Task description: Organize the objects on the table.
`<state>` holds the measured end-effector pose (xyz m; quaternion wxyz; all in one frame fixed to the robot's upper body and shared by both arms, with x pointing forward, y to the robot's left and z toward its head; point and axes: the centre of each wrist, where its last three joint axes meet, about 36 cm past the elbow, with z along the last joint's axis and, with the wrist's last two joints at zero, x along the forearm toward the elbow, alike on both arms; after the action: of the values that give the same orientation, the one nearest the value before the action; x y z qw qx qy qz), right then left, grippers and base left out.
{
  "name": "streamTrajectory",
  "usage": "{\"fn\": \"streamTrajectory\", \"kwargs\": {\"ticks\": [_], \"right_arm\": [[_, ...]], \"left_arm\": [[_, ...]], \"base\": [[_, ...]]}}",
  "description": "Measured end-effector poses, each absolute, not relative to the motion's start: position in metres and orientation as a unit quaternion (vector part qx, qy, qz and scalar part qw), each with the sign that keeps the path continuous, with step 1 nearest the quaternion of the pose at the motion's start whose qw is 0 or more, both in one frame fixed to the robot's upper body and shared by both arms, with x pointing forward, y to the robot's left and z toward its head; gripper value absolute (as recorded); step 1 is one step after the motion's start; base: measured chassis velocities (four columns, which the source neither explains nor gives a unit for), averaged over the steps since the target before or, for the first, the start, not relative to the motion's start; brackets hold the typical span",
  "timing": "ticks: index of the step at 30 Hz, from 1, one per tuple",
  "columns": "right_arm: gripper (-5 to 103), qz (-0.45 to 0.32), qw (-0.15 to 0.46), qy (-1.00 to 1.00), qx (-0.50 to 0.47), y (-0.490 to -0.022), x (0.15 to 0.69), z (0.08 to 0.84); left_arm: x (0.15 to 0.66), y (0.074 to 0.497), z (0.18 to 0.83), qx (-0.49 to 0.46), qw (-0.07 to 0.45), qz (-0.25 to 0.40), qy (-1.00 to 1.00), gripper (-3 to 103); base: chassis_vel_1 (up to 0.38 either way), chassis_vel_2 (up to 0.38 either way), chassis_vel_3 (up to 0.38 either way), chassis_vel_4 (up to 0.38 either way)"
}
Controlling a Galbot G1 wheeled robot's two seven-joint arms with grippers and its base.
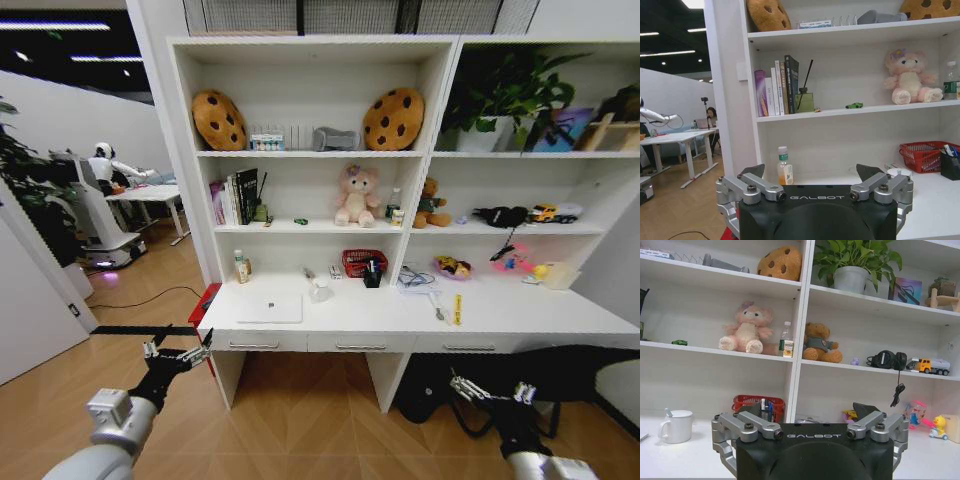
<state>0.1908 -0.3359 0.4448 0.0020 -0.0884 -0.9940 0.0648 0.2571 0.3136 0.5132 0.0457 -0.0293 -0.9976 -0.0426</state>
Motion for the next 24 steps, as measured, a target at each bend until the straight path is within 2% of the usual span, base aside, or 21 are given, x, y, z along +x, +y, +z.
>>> {"fn": "streamTrajectory", "kwargs": {"ticks": [24], "right_arm": [[100,0.065,0.002,-0.994,-0.088,-0.3359,0.1908,0.4448]], "left_arm": [[0.2571,0.3136,0.5132,-0.029,0.046,-0.043,-0.998,100]], "base": [[0.000,0.000,0.000,0.000]]}}
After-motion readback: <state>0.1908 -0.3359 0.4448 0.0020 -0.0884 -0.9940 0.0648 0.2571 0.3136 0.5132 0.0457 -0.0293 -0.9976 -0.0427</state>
